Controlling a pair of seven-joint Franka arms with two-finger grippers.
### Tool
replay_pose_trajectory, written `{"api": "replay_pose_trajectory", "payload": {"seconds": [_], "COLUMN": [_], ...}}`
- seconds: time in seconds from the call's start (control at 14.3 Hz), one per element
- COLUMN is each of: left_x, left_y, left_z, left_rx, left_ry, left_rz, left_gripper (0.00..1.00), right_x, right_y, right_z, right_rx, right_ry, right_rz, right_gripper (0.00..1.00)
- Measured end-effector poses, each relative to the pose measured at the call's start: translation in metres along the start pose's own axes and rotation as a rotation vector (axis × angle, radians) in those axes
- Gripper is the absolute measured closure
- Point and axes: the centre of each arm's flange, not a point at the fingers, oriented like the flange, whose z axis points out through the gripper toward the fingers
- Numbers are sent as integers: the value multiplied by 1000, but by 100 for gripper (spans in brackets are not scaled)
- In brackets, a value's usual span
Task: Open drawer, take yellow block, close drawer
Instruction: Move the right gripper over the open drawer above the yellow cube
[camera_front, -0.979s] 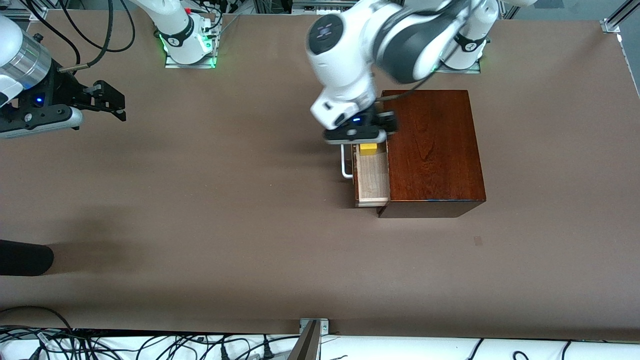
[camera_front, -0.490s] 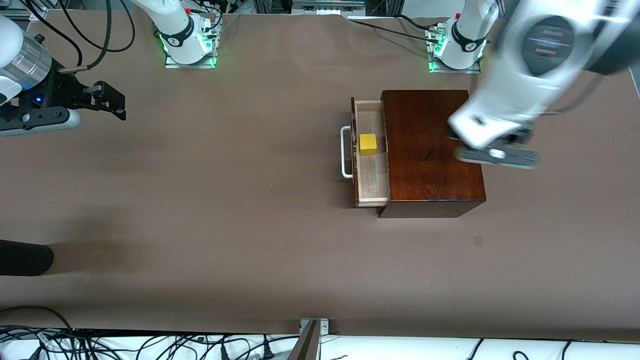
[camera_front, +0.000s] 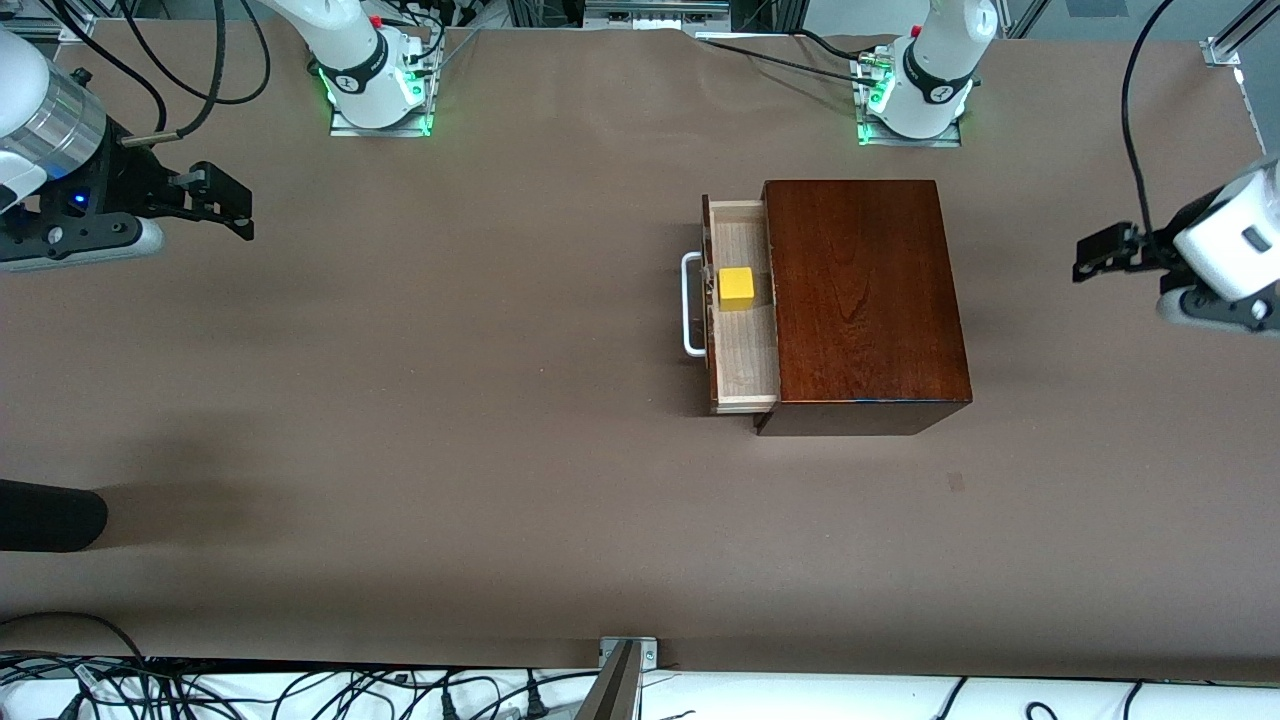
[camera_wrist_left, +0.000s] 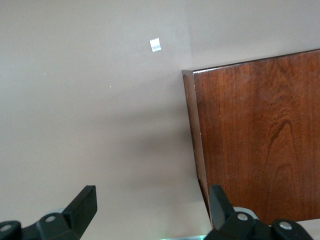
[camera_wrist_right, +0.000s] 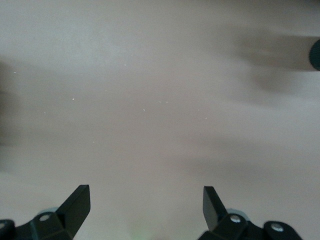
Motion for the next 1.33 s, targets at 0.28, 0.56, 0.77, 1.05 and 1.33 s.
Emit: {"api": "replay_pose_trajectory", "payload": {"seconds": [0.28,0.56,0.77,1.05,1.33], "left_x": [-32,-34,-34,-35,-35], "left_y": [13,13,18,25,24], "left_z": [-9,2,-3,-6,-6], "left_rx": [7,1,2,3,3], "left_ry": [129,124,128,123,120], "left_rz": [-87,-175,-167,-155,-157], "left_gripper": [0,0,0,0,0], "right_x": [21,18,-2,-21,-19], "right_y": [-18,-92,-216,-359,-454], "right_z": [53,62,60,101,159], "right_rx": [7,56,64,104,127], "right_ry": [-121,-140,-53,60,127], "right_rz": [-47,-397,-634,-855,-1008], "right_gripper": [0,0,0,0,0]}}
